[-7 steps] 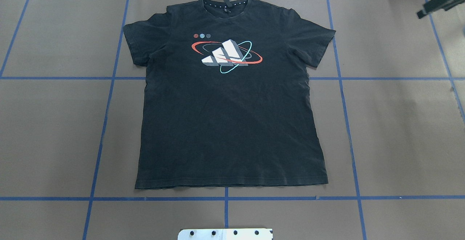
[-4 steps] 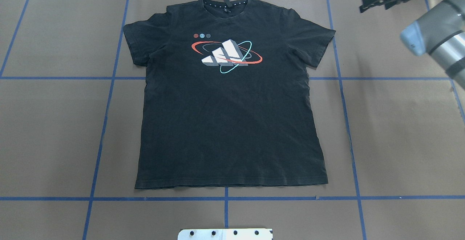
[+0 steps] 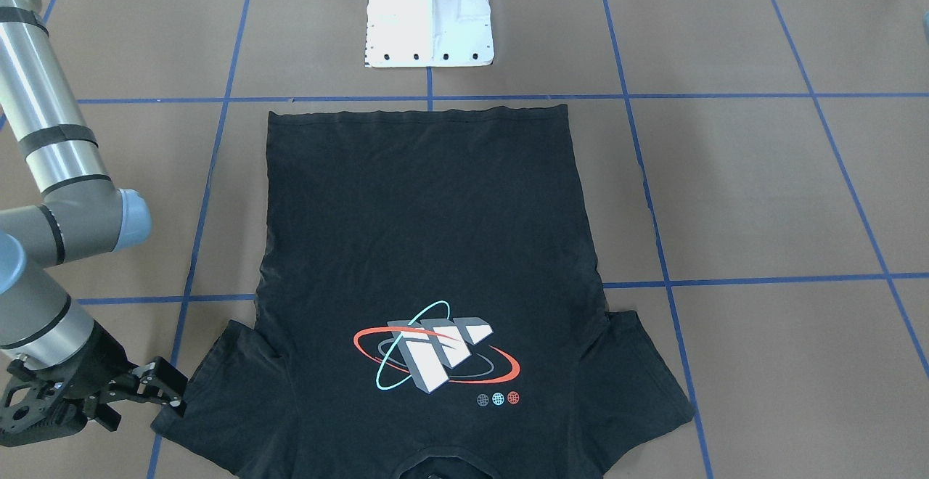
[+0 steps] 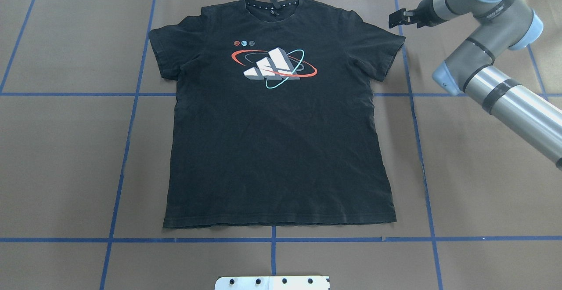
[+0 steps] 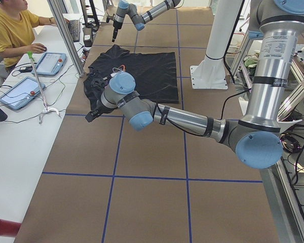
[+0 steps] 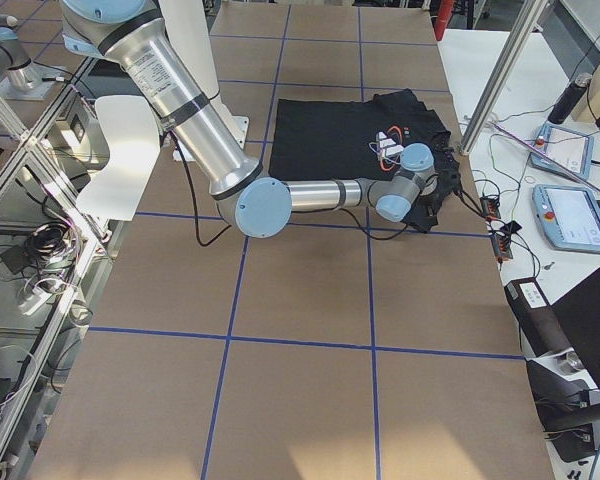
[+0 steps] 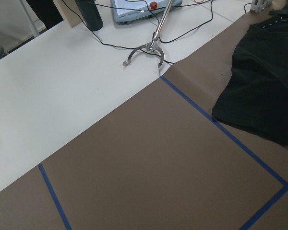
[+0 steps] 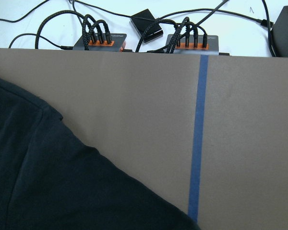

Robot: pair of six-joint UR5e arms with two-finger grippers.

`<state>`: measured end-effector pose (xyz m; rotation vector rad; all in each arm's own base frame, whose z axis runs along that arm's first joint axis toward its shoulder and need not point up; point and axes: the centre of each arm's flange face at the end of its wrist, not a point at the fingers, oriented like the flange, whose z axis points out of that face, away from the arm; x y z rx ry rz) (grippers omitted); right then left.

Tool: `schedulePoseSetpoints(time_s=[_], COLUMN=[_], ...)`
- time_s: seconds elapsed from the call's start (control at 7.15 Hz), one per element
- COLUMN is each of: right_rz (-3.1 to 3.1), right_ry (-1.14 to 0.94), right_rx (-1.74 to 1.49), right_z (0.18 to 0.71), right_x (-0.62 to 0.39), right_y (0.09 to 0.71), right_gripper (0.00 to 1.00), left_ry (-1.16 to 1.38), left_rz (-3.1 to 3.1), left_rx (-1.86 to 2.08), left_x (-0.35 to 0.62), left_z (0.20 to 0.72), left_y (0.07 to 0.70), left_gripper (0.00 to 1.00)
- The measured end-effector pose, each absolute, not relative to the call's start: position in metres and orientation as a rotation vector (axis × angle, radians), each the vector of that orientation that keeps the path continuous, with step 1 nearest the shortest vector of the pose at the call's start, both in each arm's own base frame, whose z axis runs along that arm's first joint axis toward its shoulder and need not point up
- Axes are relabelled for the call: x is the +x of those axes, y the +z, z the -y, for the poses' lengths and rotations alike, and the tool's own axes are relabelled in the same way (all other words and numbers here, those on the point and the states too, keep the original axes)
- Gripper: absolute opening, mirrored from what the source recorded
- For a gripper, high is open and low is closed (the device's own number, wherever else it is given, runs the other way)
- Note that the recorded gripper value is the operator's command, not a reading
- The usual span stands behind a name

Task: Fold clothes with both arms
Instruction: 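Move the right gripper toward the shirt collar farthest from the robot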

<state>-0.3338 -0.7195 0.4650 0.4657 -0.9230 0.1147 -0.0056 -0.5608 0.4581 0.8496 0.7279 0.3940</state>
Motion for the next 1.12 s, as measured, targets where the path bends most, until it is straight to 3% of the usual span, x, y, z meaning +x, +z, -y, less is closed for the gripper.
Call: schedulePoseSetpoints(time_s=[0.14, 0.42, 1.12], right_rz=[0.922, 0.902, 0.876], right_ry=[0.145, 0.171, 0.173], right_rx=[0.477, 0.485, 0.487], right_z=[0.718, 0.720, 0.714], right_x=[-0.344, -0.354, -0.368], right_y=[0.476, 0.487, 0.497], right_gripper=[0.93, 0.77, 0.72], left_ry=[0.395, 0.395, 0.394], left_rz=[-0.727, -0.727, -0.728], left_rx=[0.850, 0.849, 0.846], left_x=[-0.005, -0.005, -0.005], left_z=[0.561, 0.561, 0.561], left_y=[0.458, 0.458, 0.459], left_gripper=[1.00, 1.00, 1.00])
